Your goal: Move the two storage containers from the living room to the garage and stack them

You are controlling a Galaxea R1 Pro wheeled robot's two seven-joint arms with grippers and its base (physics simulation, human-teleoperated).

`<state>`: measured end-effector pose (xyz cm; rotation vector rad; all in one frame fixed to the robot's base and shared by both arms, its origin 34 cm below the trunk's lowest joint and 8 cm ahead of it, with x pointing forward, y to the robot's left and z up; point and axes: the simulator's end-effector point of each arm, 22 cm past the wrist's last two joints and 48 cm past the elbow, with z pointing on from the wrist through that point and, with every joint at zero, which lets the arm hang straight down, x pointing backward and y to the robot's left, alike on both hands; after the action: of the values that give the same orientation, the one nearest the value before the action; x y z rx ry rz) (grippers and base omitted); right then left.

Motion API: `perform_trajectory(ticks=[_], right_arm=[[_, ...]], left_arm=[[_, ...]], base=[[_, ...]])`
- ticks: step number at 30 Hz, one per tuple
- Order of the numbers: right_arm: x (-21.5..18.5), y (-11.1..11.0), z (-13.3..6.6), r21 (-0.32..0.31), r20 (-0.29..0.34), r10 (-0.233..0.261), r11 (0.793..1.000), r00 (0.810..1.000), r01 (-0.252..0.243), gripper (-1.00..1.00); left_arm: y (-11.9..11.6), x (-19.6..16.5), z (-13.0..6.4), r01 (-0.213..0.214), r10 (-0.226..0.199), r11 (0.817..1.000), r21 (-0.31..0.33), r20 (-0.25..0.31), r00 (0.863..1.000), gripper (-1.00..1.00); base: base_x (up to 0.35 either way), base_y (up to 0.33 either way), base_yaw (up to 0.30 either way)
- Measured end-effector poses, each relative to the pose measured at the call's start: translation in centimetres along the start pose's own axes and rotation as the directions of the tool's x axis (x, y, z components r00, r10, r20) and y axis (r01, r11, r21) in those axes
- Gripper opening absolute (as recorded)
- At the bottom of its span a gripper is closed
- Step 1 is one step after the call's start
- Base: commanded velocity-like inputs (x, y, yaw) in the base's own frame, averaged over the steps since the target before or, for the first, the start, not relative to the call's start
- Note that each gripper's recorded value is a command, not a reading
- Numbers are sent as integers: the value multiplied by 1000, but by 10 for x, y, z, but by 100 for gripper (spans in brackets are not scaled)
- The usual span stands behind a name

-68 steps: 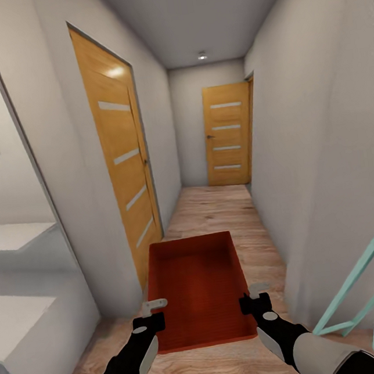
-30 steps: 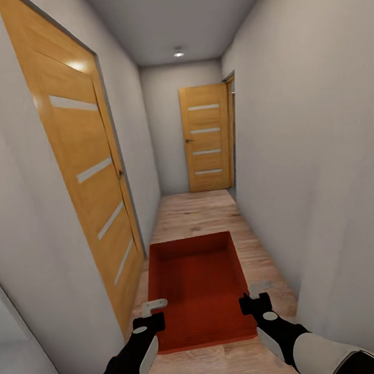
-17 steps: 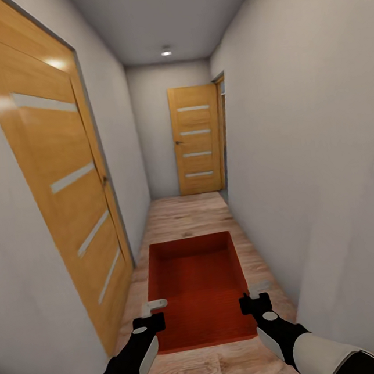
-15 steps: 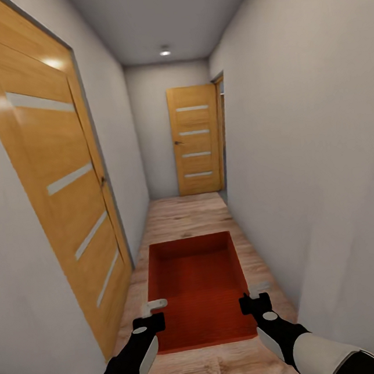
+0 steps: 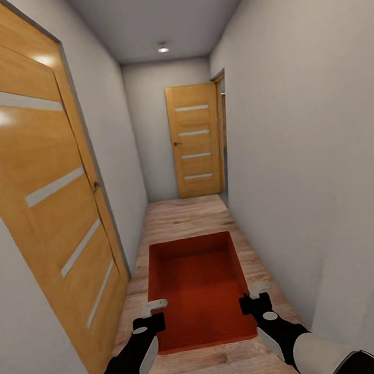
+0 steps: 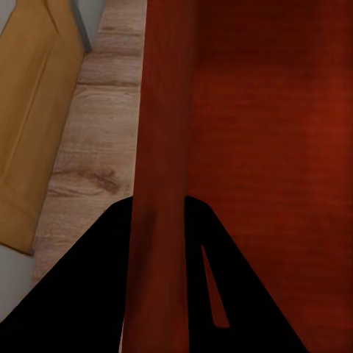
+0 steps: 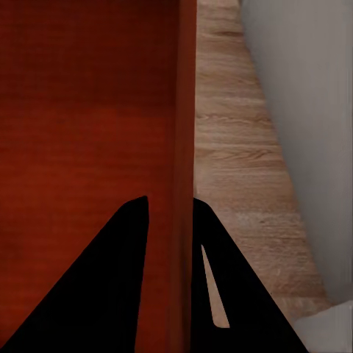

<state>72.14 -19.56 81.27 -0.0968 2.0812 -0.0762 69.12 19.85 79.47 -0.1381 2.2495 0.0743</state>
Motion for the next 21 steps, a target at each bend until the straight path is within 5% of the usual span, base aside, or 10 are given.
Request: perform_trajectory(ticks=[21], right_arm=[[-1,0,0,0,2,0,1000,1000,0,-100]], left_arm=[[0,-1,0,0,0,1000,0,2,1000,-100]], base=[[324,0,0]])
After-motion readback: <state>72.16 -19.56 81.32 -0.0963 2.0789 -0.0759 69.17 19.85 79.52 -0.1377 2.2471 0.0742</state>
